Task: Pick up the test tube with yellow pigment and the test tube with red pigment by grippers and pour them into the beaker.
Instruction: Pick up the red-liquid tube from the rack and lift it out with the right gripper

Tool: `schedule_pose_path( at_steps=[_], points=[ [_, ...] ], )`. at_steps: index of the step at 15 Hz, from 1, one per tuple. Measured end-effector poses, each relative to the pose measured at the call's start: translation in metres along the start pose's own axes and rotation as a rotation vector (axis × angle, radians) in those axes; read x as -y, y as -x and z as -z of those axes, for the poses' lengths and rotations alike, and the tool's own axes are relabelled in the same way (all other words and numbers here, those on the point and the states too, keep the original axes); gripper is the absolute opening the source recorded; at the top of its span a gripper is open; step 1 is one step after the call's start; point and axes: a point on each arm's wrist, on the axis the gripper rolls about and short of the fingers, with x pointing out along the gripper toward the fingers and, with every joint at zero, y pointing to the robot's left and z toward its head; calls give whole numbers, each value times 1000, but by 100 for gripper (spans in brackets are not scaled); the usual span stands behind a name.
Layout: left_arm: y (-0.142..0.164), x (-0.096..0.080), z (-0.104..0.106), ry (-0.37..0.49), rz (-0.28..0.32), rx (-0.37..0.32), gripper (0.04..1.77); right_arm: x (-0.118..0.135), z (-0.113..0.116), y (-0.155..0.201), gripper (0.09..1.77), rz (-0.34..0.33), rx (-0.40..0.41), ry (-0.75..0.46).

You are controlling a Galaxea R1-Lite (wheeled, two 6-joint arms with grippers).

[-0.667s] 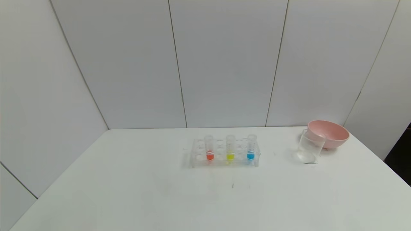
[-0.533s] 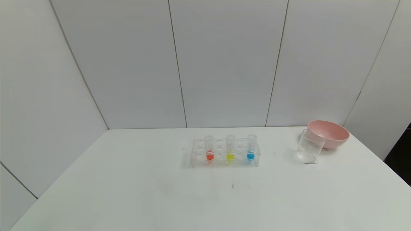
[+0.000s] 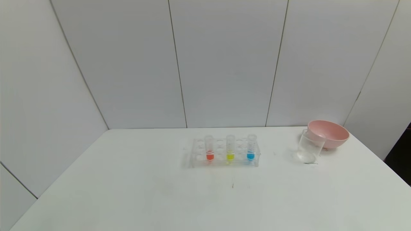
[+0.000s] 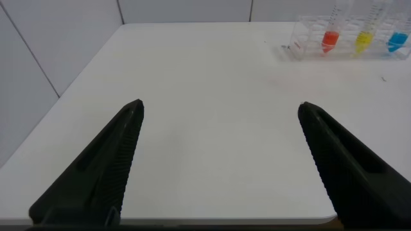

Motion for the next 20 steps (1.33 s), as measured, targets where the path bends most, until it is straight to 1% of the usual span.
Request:
schedule_pose_path(
  at_steps=[11,14,15,17,20],
  points=[
    [0,0,0,0,0,0,172,0,0,0,171,8,-2,-4],
    [0,0,0,0,0,0,172,0,-7,2,171,6,16,-3],
    [0,0,0,0,0,0,172,0,-11,2,171,5,19,-2],
    [0,0,0,0,0,0,172,0,-25,2,171,5,26,-3],
    [0,0,0,0,0,0,172,1,-58,-4,171,6,17,-13]
  ],
)
